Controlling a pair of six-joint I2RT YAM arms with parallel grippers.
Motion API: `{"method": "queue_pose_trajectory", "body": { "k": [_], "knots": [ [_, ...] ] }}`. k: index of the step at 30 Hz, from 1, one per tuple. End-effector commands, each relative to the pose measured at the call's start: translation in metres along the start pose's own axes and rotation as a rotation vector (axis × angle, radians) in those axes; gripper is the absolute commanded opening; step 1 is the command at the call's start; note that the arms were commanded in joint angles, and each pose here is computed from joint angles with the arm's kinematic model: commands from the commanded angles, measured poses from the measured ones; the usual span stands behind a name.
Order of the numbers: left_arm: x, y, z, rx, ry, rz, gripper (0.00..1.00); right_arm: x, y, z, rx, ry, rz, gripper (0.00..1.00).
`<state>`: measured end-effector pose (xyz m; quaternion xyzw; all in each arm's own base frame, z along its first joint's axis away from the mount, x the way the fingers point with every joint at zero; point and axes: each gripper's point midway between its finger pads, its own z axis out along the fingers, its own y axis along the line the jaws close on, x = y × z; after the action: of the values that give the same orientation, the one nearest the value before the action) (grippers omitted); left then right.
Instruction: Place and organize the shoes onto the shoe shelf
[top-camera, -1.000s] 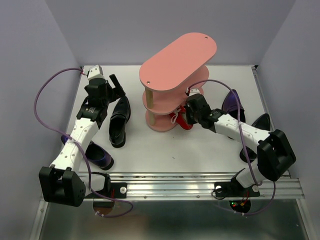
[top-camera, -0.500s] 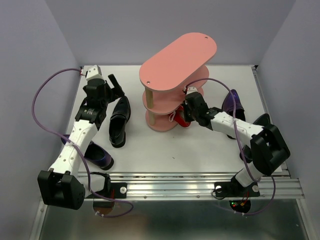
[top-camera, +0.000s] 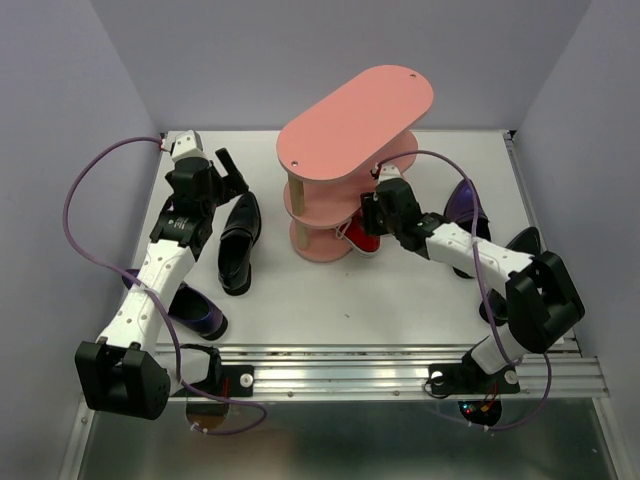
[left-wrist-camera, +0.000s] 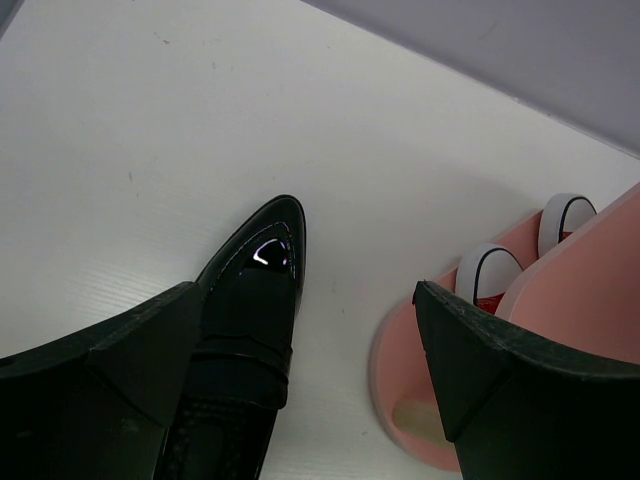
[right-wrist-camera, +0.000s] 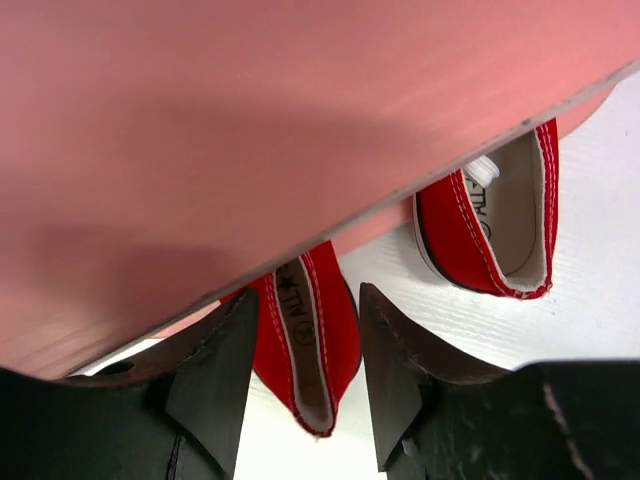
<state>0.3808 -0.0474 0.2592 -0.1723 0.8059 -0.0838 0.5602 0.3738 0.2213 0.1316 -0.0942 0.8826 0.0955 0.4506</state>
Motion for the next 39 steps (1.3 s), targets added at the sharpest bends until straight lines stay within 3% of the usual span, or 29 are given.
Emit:
{"method": "queue_pose_trajectory", "body": {
  "k": [1,11,19,26,29,32,39],
  "knots": [
    [-0.017,-0.004,-0.009,0.019,-0.055,-0.013,0.99,-0.04,0.015,-0.016,-0.066,-0.13,0.043,0.51],
    [-0.015,-0.003,-0.007,0.015,-0.054,-0.013,0.99,-0.026,-0.001,-0.044,-0.025,-0.11,0.07,0.55],
    [-0.016,-0.006,-0.005,0.026,-0.051,-0.013,0.99,-0.014,-0.068,-0.076,0.174,-0.098,0.126,0.6],
    [-0.017,-0.008,-0.004,0.032,-0.049,-0.008,0.99,-0.019,-0.167,-0.113,0.399,-0.108,0.386,0.75],
    [-0.016,-0.008,-0.003,0.035,-0.046,-0.007,0.99,-0.011,-0.197,-0.12,0.462,-0.076,0.456,0.87],
    [-0.014,-0.007,-0.003,0.031,-0.041,-0.002,0.99,0.002,-0.22,-0.119,0.529,-0.033,0.508,0.92],
    [-0.015,-0.005,-0.005,0.022,-0.049,0.011,0.99,0.027,-0.219,-0.101,0.512,0.063,0.567,0.98]
  ]
}}
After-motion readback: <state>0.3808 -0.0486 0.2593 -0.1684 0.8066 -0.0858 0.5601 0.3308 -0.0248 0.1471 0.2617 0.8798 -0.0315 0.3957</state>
